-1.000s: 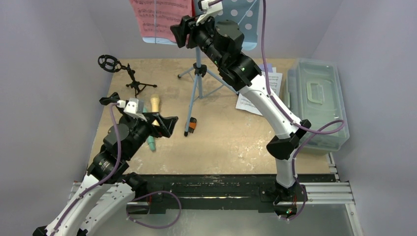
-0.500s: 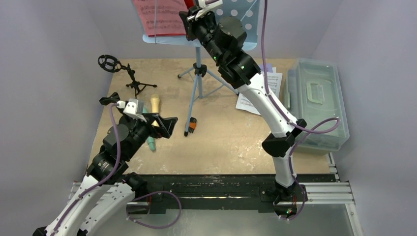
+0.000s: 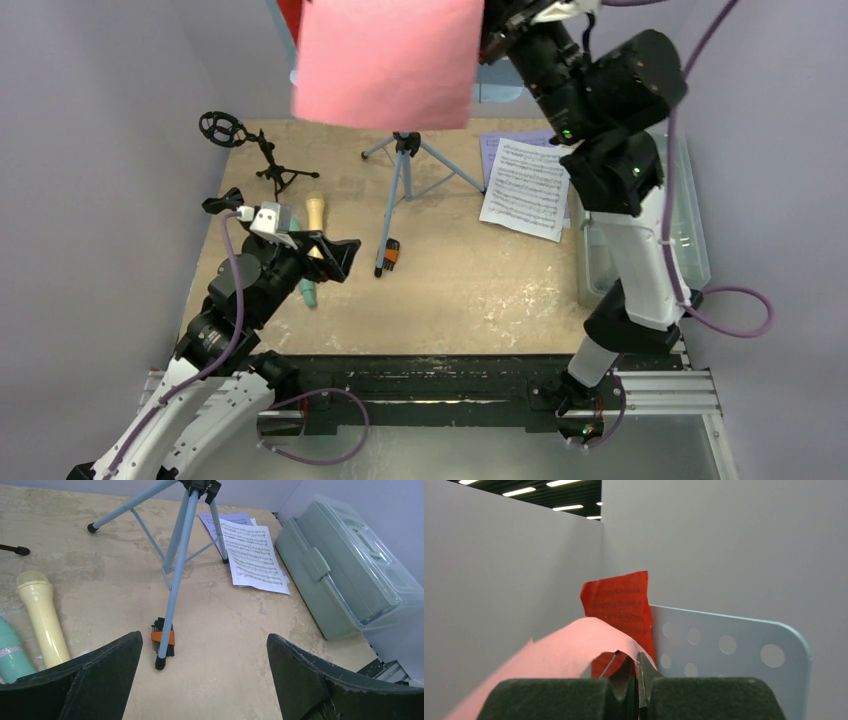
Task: Pack up the instrument practice props
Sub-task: Pick up the sheet music from the music stand, then place the sheet music at the center of the board.
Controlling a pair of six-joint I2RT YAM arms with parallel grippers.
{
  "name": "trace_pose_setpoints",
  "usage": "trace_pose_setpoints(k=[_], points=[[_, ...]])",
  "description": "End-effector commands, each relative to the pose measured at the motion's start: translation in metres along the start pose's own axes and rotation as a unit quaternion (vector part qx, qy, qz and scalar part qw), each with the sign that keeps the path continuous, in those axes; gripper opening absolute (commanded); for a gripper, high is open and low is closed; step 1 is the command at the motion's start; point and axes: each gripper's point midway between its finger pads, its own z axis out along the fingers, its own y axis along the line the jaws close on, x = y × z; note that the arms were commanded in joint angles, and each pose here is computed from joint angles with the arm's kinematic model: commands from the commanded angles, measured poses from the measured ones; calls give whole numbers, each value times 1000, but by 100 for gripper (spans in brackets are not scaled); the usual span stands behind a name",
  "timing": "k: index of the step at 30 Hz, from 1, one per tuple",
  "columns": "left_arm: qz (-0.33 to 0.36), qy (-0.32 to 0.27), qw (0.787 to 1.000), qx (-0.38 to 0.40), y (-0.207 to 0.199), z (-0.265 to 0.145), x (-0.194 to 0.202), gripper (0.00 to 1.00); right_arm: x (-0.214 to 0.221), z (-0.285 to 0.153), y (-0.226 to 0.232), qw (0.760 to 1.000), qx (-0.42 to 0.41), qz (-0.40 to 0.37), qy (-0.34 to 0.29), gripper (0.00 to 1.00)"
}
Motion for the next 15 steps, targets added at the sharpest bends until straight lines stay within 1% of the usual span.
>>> trace_pose_setpoints(k=[1, 4, 7, 10, 12, 13, 15], points=[[-3, -21, 1000, 11, -7, -2, -16, 95, -3, -24, 25, 996, -82, -6, 26, 0], [1, -20, 1000, 18, -9, 0, -14, 95, 6, -40, 40, 990, -130, -4, 52, 0], [9, -17, 1000, 24, -10, 2, -13, 95, 18, -63, 57, 977, -195, -18, 81, 0], [25, -16, 999, 34, -13, 1, -14, 96, 39, -96, 75, 954, -272, -44, 118, 0], [38, -18, 998, 44, -16, -1, -15, 96, 57, -121, 78, 936, -316, -56, 145, 0], [48, -19, 997, 49, -16, -2, -15, 96, 75, -134, 76, 926, -332, -59, 169, 0], [65, -21, 996, 62, -19, -2, -13, 96, 98, -162, 78, 907, -369, -52, 198, 0]])
